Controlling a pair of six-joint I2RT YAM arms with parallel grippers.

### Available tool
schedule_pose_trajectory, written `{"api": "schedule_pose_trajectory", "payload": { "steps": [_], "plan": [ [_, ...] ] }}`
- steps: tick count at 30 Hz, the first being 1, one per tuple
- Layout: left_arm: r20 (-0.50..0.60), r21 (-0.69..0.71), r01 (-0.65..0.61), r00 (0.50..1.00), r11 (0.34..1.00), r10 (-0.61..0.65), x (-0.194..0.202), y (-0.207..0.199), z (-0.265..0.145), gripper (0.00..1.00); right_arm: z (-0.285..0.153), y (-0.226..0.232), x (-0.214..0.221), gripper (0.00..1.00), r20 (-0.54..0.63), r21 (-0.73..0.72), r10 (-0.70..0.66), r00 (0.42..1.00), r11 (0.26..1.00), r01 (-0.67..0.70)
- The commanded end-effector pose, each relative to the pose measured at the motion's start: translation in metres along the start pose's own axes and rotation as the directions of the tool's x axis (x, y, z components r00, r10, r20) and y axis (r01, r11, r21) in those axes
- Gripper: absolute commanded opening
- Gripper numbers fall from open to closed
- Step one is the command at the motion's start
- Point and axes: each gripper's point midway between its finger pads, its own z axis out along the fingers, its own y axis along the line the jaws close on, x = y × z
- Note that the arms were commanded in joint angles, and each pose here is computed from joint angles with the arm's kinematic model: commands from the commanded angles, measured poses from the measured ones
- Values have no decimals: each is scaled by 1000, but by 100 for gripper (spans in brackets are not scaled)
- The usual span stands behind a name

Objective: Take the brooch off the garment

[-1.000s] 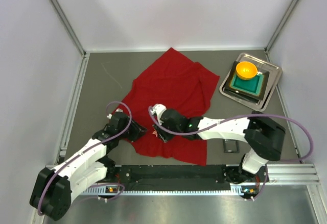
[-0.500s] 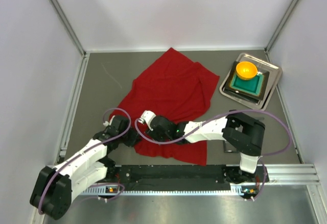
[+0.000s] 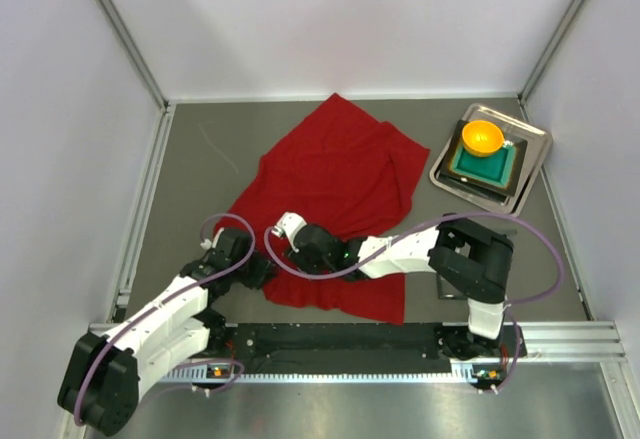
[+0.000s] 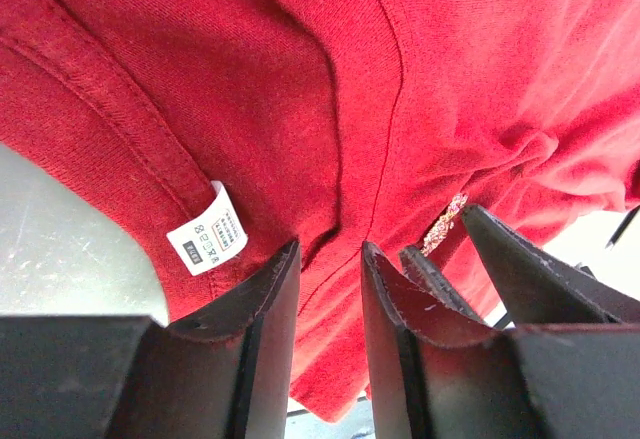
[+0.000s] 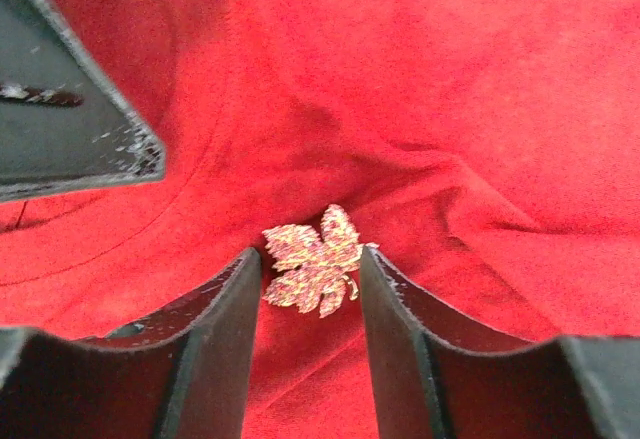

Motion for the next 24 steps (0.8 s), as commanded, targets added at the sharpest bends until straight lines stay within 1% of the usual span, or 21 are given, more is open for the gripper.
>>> {"api": "schedule_pose_trajectory", "payload": {
  "steps": [1,2,3,4,6,7,9,10,14,15,16,17,19,21,22,23,24],
  "plan": [
    [24,-15,-45,999,999,45,-5,4,-2,36,2,-6,-2,41,39,-50,144,989,989,-142],
    [28,-7,-65,997,998,66,-6,1,-3,36,-2,-4,-2,39,41,-85,175,984,982,-172],
    [33,-6,-85,996,996,86,-8,-1,-3,36,-3,-3,-5,35,50,-104,193,980,977,-187],
    [39,10,-127,991,992,127,-10,-7,-6,37,-5,-5,-8,32,57,-115,217,974,971,-210],
    [37,35,-180,983,983,179,-10,-16,-8,40,-9,0,-14,29,66,-163,234,970,961,-221],
    [48,75,-233,972,970,230,-12,-29,-12,43,-10,-1,-15,28,61,-184,254,965,953,-239],
    [32,111,-277,961,954,275,-9,-39,-14,45,-12,5,-21,25,53,-238,270,961,938,-250],
    [47,148,-321,947,936,317,-10,-53,-18,46,-13,4,-22,24,43,-248,279,959,933,-260],
    [20,180,-409,911,895,412,-7,-70,-23,46,-18,8,-28,20,11,-336,318,948,894,-296],
    [-3,186,-418,905,889,426,-3,-71,-22,45,-18,6,-28,20,9,-343,327,945,889,-304],
    [-3,202,-439,894,876,449,-3,-78,-25,44,-20,6,-31,20,11,-354,344,939,880,-318],
    [-7,207,-444,890,872,455,-2,-80,-25,41,-21,4,-31,20,9,-377,360,933,865,-330],
    [-19,219,-453,883,864,468,0,-83,-25,38,-23,1,-31,18,4,-398,393,920,844,-359],
    [-18,232,-454,882,860,470,1,-85,-25,38,-24,-2,-29,20,9,-396,392,920,846,-357],
    [-30,239,-441,887,865,460,3,-84,-24,39,-25,-3,-28,23,9,-393,387,922,849,-353],
    [-43,247,-426,892,870,449,6,-84,-23,41,-27,-3,-28,33,9,-392,389,921,849,-354],
    [-39,274,-413,898,868,439,7,-89,-21,42,-29,-4,-26,35,1,-386,390,921,850,-359]
  ]
}}
